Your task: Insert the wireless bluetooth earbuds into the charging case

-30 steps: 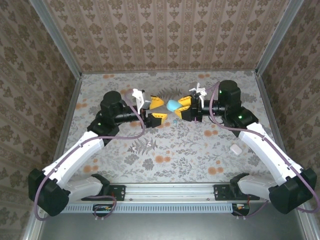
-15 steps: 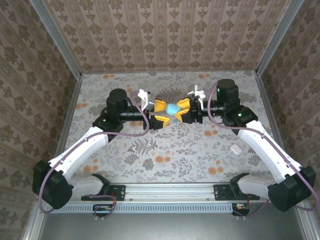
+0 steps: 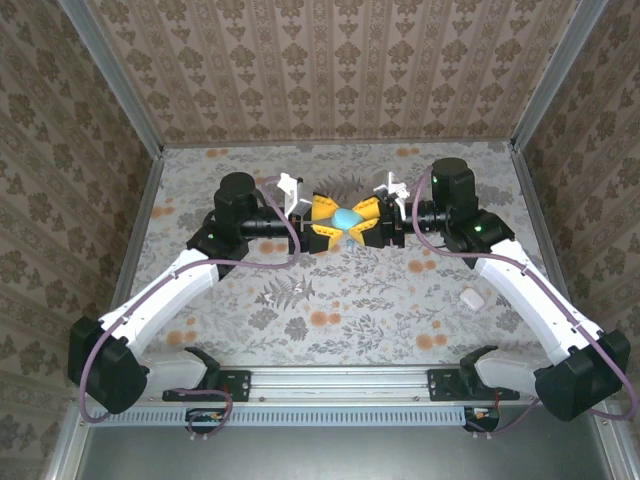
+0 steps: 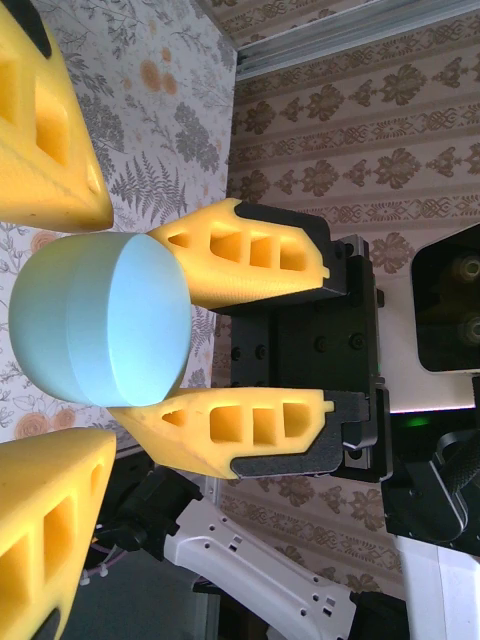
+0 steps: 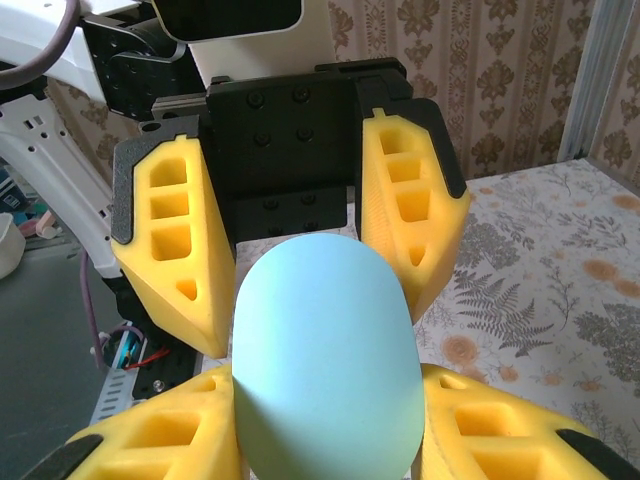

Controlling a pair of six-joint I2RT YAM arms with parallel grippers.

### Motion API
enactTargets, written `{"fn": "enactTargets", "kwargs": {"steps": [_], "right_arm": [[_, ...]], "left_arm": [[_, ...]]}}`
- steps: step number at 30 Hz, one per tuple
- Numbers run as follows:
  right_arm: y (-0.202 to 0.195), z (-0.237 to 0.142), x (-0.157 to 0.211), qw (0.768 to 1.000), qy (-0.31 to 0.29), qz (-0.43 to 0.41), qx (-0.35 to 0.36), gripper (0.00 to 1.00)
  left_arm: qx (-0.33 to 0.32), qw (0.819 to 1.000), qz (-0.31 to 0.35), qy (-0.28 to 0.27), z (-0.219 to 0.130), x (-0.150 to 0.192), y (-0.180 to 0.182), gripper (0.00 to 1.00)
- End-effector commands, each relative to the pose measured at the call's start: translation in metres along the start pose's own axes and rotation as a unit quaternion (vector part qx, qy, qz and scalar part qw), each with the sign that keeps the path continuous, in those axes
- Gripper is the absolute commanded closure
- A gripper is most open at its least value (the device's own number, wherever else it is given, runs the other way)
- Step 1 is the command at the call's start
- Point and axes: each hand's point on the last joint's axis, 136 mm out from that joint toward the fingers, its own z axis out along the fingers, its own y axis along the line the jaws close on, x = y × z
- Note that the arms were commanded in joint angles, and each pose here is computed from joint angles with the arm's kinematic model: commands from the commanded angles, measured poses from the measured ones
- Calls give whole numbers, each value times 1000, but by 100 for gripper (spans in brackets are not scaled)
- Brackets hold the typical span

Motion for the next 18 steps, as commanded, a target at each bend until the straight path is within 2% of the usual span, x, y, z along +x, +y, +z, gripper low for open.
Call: {"fn": "enactTargets", "kwargs": {"steps": [1, 11, 16, 18], "right_arm": [[9, -3, -15, 999, -19, -25, -19, 63], [7, -5, -16, 999, -23, -33, -8, 63], [7, -4, -13, 999, -21, -31, -8, 63], [6, -4, -12, 999, -18, -28, -7, 63]], "left_arm": [[9, 1000, -4, 0, 2, -8, -4, 43], [5, 1000, -17, 12, 5, -4, -1, 40], [8, 1000, -14, 3, 7, -7, -2, 50], [8, 1000, -15, 1, 7, -9, -1, 48]]}}
